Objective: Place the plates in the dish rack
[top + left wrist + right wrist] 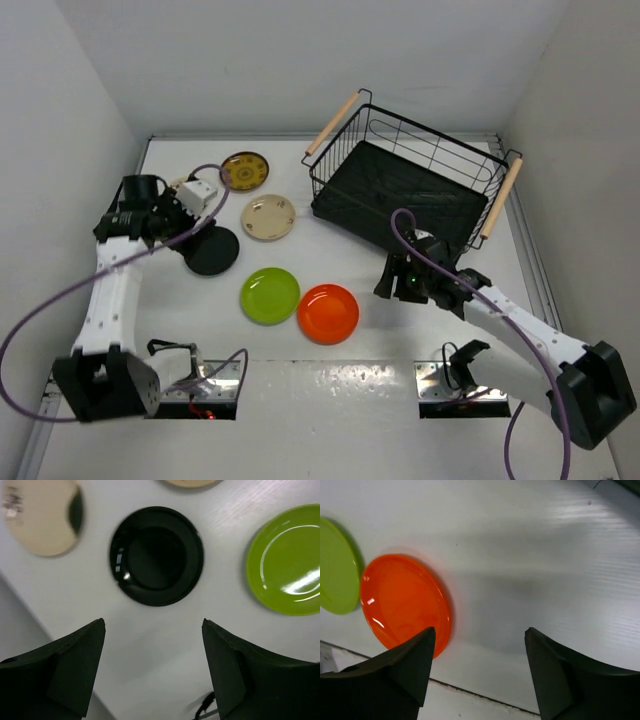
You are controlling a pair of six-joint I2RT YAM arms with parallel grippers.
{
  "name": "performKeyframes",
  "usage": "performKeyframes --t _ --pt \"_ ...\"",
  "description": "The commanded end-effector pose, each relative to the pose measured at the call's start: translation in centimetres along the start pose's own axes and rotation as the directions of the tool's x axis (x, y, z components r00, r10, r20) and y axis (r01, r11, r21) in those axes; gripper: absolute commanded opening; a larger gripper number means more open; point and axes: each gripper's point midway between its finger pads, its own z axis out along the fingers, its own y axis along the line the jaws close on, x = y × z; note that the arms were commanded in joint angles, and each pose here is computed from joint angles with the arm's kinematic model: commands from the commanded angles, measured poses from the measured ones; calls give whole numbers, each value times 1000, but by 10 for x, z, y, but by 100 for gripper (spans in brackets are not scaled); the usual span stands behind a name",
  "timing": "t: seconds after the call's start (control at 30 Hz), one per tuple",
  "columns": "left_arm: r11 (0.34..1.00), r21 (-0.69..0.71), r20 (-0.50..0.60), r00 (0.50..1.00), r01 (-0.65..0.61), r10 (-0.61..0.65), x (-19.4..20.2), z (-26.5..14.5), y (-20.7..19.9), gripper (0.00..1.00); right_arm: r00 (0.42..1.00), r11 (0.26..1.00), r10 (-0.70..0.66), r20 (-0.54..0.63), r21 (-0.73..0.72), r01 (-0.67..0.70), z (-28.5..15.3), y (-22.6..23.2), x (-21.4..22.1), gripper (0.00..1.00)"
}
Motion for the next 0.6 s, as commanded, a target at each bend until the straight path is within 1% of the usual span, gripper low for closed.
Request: performKeyframes --t 0.0,0.03,0.1,0.13,0.17,0.2,0.23,0.27,0.3,0.33,0.37,0.4,0.43,0.5,0.53,0.57 --pt "951 230 -91 977 207 -191 5 19 -33 83 1000 991 13 21 -137 -10 11 26 -3 64" --pt "944 247 -87 975 220 -204 5 20 -34 83 1000 989 10 22 -146 -6 11 30 -2 64" --pt "942 235 -68 970 241 -231 1 21 -30 83 999 988 -42 32 -148 47 13 38 7 69" --pt "946 218 -73 971 238 -228 8 23 -31 83 998 986 -59 36 -151 64 14 39 13 75" --pt "953 185 -56 971 239 -232 7 25 -26 84 994 989 -92 64 -110 99 17 33 18 77" --pt "954 160 -59 967 255 -249 10 26 -24 86 989 980 -107 106 -154 122 13 47 18 78" --pt "953 127 -90 960 275 -265 22 30 -21 86 989 982 -100 110 -147 115 17 41 27 80" --pt "955 122 -80 962 271 -263 22 30 -21 87 988 983 -98 120 -144 115 21 34 35 80" --pt "955 90 -80 958 283 -276 25 29 -13 87 984 986 -89 153 -125 109 24 31 37 80" --pt "950 80 -81 952 301 -295 27 31 -9 87 978 982 -29 209 -175 67 29 37 32 80" --pt "944 71 -83 945 322 -316 29 30 -7 87 978 988 17 208 -156 16 36 25 39 80" --pt "938 63 -96 938 341 -334 34 35 -2 87 971 986 53 233 -165 -15 40 23 37 78" --pt "933 65 -114 931 355 -346 40 38 -3 88 968 988 64 243 -151 -27 46 18 38 76" --pt "923 64 -139 920 378 -367 47 43 0 88 967 986 70 243 -161 -31 49 23 36 73" --pt "914 59 -160 907 402 -389 55 46 2 88 978 988 32 204 -155 0 55 26 42 73" --pt "908 55 -169 901 414 -400 60 49 4 88 980 984 24 197 -175 11 56 33 42 70"
